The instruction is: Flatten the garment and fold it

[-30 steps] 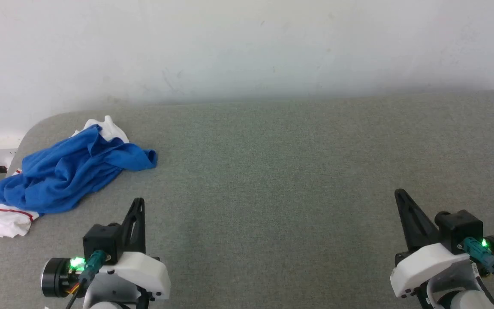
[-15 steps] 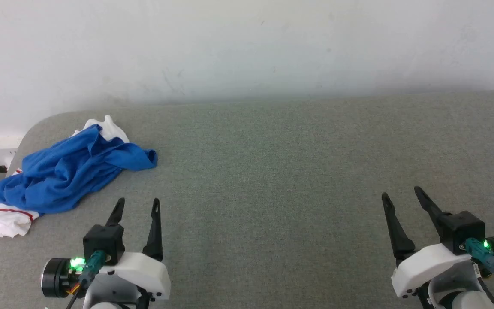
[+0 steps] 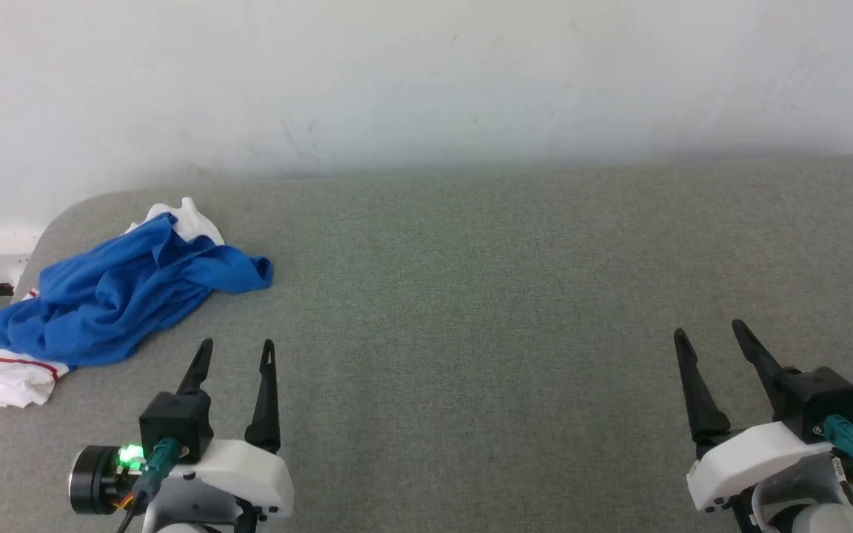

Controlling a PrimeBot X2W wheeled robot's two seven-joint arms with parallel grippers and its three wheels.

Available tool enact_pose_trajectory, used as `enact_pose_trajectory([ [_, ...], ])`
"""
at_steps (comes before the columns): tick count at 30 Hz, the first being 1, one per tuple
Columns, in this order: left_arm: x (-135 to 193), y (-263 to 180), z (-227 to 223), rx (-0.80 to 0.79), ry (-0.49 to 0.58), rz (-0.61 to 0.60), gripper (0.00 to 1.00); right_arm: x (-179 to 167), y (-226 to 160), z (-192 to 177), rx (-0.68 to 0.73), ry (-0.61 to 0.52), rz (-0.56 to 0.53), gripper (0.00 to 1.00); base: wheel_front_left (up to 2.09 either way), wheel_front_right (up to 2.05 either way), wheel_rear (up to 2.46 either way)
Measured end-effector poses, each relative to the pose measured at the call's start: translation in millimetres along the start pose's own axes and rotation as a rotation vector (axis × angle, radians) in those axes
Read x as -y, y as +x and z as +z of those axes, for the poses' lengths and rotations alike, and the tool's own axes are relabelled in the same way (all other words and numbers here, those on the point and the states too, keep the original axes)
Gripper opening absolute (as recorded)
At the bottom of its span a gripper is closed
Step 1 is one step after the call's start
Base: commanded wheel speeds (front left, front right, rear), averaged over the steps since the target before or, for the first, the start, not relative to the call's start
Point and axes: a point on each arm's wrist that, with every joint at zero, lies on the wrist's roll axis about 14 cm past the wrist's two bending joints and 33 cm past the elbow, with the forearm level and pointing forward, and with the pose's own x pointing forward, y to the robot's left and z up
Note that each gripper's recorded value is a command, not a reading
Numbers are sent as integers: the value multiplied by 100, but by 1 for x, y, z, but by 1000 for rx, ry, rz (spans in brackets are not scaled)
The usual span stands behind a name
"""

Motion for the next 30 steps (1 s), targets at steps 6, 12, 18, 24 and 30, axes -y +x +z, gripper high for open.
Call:
enact_pose_trajectory([
  [6,-1,-1,2,14,0,3,100,3,0,2,14,8,-8,100,0,0,0],
  [12,-2,-4,0,14,0,3,100,6,1,2,22,16,-16,100,0,0,0],
  [18,-5,-6,1,25,-1,12,100,6,3,2,31,26,-16,100,0,0,0],
  [24,-10,-9,2,35,0,26,100,4,6,3,40,34,-11,100,0,0,0],
  [30,-16,-14,4,46,-1,46,100,0,10,3,48,35,4,100,0,0,0],
])
